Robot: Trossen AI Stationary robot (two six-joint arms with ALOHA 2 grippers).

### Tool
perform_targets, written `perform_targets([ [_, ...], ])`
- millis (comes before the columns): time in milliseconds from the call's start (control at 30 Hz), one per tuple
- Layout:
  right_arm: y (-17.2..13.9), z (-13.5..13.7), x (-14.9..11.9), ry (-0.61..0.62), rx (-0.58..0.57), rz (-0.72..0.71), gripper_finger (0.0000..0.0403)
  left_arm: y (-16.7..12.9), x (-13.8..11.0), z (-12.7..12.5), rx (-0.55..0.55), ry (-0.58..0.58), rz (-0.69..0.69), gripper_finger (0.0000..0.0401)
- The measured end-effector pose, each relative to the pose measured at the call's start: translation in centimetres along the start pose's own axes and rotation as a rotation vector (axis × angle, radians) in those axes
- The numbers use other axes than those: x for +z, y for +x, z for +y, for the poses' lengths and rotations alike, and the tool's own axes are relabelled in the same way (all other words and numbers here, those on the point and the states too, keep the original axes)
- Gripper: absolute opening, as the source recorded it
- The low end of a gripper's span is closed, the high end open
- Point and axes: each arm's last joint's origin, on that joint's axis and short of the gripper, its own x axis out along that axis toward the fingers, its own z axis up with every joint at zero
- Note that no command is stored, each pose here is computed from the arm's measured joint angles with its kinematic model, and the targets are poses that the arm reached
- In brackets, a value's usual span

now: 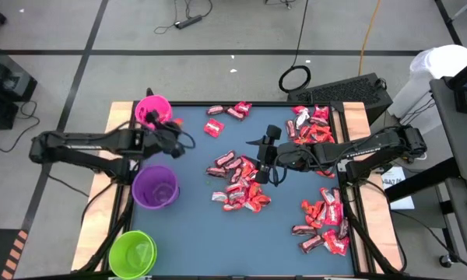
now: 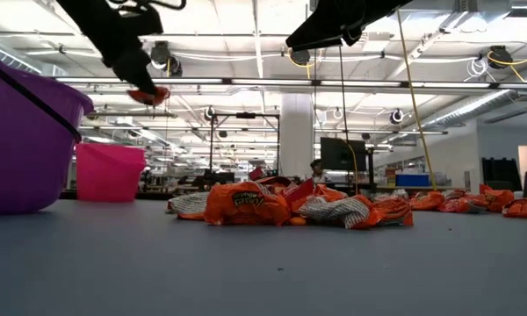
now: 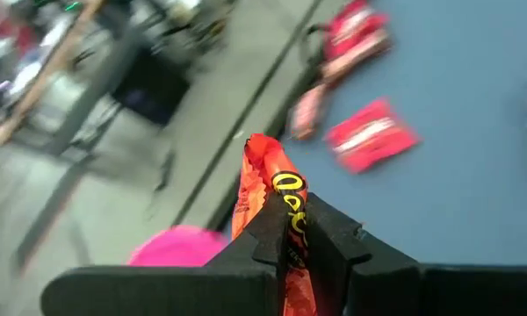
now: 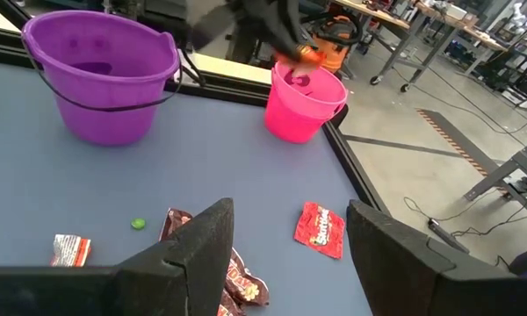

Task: Organize candy in baskets
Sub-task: Put the orange chocolate into the pink bucket

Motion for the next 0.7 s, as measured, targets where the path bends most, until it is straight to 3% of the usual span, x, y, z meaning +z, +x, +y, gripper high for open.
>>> perform_targets([
  [500, 0.0, 0.0, 0.0, 0.000, 0.000, 0.000, 0.0210, 4.1, -2.6, 6.2, 0.296, -0.127, 0.226, 0.0034],
  [700, 0.0, 0.0, 0.0, 0.000, 0.000, 0.000, 0.0210, 4.7, -3.1, 7.3, 0.280, -0.186, 0.258, 0.0041],
])
